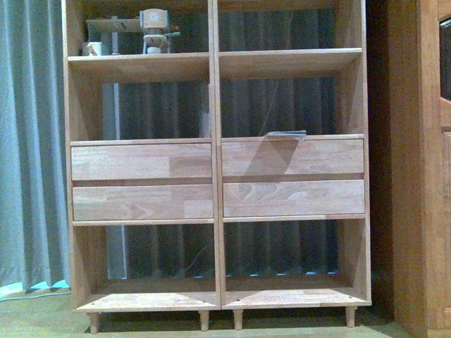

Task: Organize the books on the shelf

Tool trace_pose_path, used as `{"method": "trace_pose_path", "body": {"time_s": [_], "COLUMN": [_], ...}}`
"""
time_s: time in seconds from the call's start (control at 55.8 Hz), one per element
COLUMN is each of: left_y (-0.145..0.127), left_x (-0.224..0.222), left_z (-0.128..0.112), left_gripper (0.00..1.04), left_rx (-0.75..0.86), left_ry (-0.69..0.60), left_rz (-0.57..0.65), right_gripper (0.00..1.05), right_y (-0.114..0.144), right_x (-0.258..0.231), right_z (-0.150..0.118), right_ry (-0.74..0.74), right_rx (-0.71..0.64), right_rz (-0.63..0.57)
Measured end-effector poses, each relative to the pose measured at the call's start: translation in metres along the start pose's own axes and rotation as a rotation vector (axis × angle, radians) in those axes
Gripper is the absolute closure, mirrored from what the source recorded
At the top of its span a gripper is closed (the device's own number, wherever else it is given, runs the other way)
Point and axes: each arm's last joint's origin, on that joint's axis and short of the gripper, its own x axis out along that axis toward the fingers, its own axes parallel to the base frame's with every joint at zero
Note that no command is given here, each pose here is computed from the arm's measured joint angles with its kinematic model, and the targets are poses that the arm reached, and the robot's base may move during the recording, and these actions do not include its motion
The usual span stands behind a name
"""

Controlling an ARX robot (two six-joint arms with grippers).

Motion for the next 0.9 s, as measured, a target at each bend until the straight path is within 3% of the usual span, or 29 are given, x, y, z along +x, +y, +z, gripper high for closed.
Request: {"method": "trace_pose_path", "body": {"time_s": [0.896], "left_y": [0.0000], "left_x": [0.0000], "left_z": [0.0000], "left_gripper": [0.07], "left_rx": [0.000], "left_ry": [0.000], "left_rz": [0.000], "right_gripper": [0.07], "right_y": [0.0000], "right_x": [0.0000], "right_z": [0.0000], "right_ry": [0.000], "right_rx": [0.000], "right_rz": [0.000]}}
